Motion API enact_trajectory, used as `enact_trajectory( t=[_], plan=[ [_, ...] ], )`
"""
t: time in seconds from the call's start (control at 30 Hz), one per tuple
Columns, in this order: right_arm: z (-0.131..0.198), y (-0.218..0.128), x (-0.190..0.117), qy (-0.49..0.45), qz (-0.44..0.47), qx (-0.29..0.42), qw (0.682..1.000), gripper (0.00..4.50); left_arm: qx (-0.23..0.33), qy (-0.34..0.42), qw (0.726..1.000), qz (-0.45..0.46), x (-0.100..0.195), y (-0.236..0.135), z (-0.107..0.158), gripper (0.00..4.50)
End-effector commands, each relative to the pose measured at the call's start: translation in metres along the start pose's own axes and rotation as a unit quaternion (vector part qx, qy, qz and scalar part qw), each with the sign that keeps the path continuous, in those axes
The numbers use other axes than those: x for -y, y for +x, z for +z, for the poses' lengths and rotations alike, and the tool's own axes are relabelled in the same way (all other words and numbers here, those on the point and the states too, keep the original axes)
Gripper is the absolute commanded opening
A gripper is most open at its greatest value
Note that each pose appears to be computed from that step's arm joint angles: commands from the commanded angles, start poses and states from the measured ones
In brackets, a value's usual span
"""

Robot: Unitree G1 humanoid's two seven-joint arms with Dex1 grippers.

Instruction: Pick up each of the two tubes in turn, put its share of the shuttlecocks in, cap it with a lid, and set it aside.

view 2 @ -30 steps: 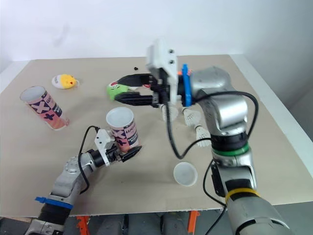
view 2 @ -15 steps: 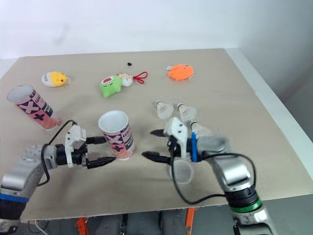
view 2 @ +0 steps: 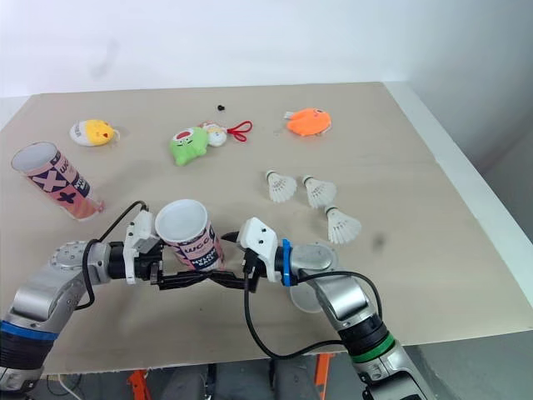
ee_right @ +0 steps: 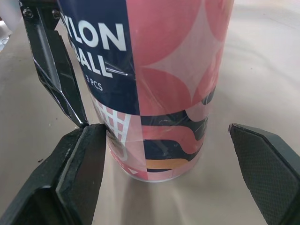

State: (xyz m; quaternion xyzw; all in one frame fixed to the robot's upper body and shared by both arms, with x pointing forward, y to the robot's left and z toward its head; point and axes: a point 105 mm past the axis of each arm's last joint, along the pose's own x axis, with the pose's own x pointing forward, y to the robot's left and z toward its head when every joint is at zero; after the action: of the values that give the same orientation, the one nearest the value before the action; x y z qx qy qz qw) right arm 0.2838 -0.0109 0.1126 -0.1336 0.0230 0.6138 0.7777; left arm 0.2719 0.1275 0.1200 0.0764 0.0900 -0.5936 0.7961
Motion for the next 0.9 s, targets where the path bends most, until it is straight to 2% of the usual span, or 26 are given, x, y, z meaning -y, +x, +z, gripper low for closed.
enact_trajectory(
  t=[0.03,0.2,0.37,0.47,0.73,0.9],
  plan=[
    [0.010,0.003,0.006,-0.030,-0.017,0.010,0.999,4.45,-0.015,0.001,1.000,-0.012,0.006,-0.001,-0.007,4.50],
    [0.007,-0.001,0.008,-0.029,-0.022,0.005,0.999,4.45,-0.018,0.003,0.999,0.030,-0.010,-0.025,-0.002,4.50],
    [0.005,-0.003,0.009,-0.032,-0.021,0.000,0.999,4.45,-0.007,-0.002,0.999,0.046,-0.014,-0.046,0.011,4.50],
    [0.005,-0.004,0.010,-0.033,-0.022,0.001,0.999,4.45,-0.022,-0.013,0.999,0.037,-0.010,-0.054,0.009,4.50],
    [0.007,0.002,0.009,-0.033,-0.017,0.006,0.999,4.45,-0.025,-0.044,0.998,-0.021,0.013,-0.033,-0.002,4.50],
    [0.011,0.006,0.009,-0.032,-0.016,0.010,0.999,4.45,-0.020,-0.048,0.998,-0.023,0.013,-0.026,-0.004,4.50]
  ],
)
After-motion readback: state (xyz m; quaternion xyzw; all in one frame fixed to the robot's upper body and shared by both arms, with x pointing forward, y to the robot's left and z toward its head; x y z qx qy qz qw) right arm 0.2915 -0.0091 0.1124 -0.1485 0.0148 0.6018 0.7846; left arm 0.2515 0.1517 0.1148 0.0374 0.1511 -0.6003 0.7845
